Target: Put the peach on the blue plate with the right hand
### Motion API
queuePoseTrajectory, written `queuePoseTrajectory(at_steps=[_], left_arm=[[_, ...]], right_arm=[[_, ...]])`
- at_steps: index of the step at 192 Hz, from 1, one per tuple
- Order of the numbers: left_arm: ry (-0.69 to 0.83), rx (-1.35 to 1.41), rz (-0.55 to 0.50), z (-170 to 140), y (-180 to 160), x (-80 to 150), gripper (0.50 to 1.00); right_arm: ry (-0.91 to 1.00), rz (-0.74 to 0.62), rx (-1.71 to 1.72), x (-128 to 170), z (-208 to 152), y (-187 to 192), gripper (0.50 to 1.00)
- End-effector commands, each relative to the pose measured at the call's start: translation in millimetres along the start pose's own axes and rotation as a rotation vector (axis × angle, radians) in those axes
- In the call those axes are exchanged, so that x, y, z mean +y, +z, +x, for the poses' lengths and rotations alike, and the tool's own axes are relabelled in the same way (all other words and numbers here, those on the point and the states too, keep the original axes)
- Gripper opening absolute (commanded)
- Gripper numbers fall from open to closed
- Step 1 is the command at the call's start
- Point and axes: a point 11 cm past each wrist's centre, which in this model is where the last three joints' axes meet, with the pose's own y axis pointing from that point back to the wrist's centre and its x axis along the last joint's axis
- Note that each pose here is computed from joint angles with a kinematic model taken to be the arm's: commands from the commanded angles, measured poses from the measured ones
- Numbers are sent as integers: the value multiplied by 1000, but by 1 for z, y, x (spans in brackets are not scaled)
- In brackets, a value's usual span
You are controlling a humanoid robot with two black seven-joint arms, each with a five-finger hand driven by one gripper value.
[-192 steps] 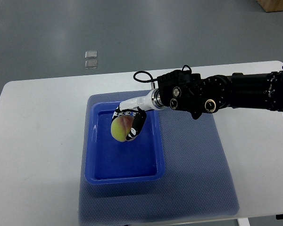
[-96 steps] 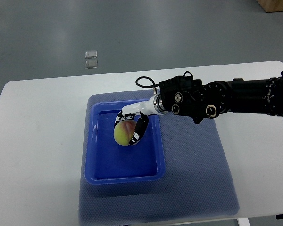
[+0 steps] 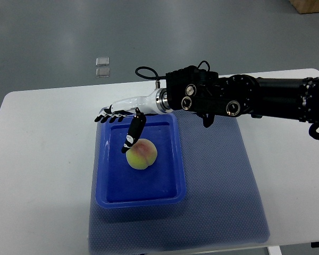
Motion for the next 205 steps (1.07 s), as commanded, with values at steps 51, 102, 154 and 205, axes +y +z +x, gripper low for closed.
queuePoseTrajectory(at_steps=[51, 102, 154, 205], left_arm=[[-3, -2, 2, -1, 0, 0, 1000], [-4, -4, 2, -1, -1, 0, 1000], [-17, -8, 3, -6, -1, 0, 1000], [-17, -8, 3, -6, -1, 0, 1000]], right_arm=[[546, 388, -791, 106, 72, 101, 932], [993, 623, -1382, 142, 41, 209, 932], [1101, 618, -1543, 131, 24, 237, 932], [1135, 642, -1533, 135, 25, 239, 932]])
